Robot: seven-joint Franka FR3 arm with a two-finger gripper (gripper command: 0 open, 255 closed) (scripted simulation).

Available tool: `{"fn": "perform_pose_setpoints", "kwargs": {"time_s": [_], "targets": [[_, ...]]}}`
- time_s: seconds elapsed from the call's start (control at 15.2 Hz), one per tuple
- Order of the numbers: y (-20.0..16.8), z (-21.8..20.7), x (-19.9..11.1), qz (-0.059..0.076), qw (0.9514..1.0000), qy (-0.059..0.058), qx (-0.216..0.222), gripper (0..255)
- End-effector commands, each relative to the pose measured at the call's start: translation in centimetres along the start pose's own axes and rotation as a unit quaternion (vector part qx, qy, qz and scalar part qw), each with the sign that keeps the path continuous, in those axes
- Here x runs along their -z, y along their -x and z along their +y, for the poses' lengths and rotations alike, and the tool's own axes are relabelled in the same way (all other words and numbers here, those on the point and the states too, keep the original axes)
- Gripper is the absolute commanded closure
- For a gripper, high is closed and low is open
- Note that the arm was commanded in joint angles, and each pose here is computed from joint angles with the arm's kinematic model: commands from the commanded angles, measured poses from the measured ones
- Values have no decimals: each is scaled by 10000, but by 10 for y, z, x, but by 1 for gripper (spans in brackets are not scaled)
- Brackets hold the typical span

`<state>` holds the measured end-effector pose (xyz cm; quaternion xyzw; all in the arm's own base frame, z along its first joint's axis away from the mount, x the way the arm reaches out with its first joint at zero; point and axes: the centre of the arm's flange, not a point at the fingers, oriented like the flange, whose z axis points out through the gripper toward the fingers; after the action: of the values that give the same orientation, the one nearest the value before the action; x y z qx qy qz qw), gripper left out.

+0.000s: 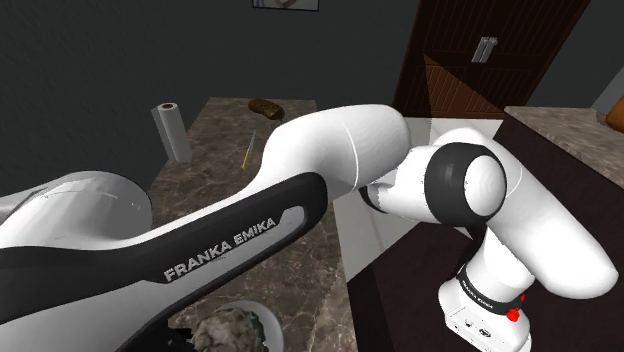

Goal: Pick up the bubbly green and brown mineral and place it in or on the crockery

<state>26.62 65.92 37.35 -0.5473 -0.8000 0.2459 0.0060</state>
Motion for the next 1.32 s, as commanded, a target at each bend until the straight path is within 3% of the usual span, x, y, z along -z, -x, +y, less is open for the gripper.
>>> {"fn": "perform_pose_setpoints", "kwargs": {"time_s": [0.0, 0.26, 0.73, 0.79, 1.12, 1.25], "targets": [[-1, 4, -10, 3, 10000, 1, 0, 255], [-6, 11, -26, 3, 10000, 1, 0, 255], [-6, 11, -26, 3, 10000, 1, 0, 255], [-6, 11, -26, 3, 10000, 1, 0, 0], [-6, 11, -26, 3, 10000, 1, 0, 0], [-6, 11, 0, 3, 10000, 1, 0, 0]]}}
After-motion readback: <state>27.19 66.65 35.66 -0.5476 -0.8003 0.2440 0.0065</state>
